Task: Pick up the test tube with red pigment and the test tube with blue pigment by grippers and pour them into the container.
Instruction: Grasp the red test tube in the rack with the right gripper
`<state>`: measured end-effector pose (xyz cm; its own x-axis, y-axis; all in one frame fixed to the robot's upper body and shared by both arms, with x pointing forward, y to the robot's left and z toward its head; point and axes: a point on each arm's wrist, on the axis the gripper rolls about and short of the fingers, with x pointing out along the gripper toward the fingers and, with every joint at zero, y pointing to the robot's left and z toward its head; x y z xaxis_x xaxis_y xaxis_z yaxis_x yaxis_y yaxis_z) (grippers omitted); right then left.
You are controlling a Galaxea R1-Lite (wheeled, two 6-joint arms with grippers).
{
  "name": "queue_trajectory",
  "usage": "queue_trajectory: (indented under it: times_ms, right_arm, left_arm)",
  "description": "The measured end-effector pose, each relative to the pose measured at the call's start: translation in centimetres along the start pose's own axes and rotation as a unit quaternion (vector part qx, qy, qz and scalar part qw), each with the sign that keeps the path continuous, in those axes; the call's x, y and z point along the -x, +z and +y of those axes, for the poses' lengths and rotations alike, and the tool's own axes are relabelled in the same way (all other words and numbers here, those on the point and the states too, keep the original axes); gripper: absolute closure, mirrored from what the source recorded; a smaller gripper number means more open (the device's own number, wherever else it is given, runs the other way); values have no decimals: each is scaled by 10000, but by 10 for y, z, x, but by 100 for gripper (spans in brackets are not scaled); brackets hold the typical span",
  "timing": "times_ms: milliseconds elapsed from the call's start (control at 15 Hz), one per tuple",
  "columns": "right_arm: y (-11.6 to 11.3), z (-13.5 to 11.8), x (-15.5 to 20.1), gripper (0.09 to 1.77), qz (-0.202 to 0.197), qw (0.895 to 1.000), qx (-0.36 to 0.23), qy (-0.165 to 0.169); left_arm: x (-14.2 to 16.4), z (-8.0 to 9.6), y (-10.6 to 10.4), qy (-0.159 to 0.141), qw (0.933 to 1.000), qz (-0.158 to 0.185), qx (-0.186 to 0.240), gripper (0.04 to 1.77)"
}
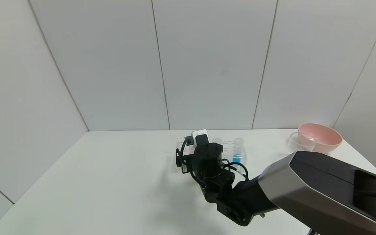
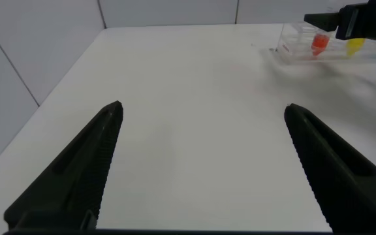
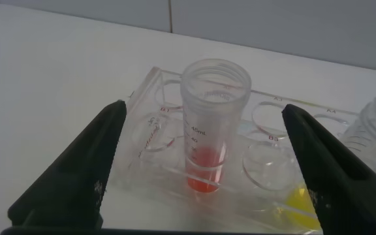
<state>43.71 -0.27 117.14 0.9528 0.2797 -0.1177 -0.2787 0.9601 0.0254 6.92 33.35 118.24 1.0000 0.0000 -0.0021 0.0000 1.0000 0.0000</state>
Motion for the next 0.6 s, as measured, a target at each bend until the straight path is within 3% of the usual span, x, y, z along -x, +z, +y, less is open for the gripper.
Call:
queue_trajectory:
  times_ms: [333,600]
  right_arm:
    - [2,0,-4,15,-55,10000,0,-10]
    - [6,-1,-2,76,-91,9999,-16,-40]
  left_arm:
    - [0,0,0,0,10000,2,0,5]
    - [0,0,0,0,10000,-2,0,5]
